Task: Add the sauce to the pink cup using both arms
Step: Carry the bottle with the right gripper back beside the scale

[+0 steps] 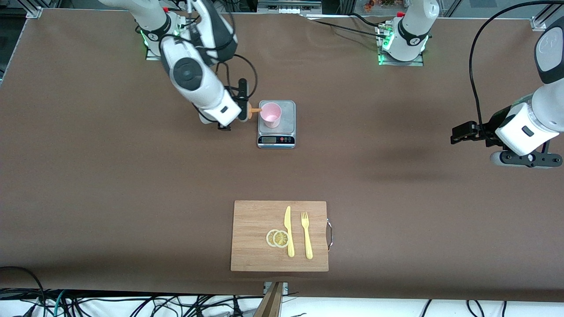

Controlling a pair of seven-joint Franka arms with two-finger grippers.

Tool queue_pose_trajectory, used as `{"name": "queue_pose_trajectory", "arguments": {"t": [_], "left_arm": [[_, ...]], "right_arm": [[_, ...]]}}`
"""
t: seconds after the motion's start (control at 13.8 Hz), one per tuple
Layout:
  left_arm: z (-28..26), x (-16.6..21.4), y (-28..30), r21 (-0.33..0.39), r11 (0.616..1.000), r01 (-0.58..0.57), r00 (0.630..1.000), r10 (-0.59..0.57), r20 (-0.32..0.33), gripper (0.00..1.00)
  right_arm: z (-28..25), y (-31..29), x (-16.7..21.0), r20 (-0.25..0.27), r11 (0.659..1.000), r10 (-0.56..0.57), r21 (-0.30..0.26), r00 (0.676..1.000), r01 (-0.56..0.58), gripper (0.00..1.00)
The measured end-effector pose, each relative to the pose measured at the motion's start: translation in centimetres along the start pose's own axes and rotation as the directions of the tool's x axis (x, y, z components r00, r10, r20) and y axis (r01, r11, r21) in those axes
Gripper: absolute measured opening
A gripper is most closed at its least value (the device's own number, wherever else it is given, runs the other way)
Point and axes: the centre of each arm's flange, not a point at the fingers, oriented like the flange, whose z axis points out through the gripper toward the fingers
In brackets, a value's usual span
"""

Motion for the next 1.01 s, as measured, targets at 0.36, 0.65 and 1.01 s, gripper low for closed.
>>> {"name": "queue_pose_trajectory", "arguments": {"t": [0.36, 0.65, 1.01], "left_arm": [[0.0, 0.0, 0.0, 0.000, 1.000, 0.000, 1.000, 0.000, 0.000, 1.00], [0.0, 0.0, 0.0, 0.000, 1.000, 0.000, 1.000, 0.000, 0.000, 1.00], [0.0, 0.0, 0.0, 0.000, 1.000, 0.000, 1.000, 0.000, -0.001, 1.00]], "right_arm": [[-1.2, 3.3, -7.7, -0.240, 0.999, -0.037, 0.029, 0.970, 0.045, 0.26], [-0.4, 5.3, -15.4, -0.440, 0.992, -0.058, 0.079, 0.896, 0.103, 0.26], [3.5, 6.0, -25.8, -0.661, 0.970, -0.107, 0.093, 0.743, 0.223, 0.26]]}}
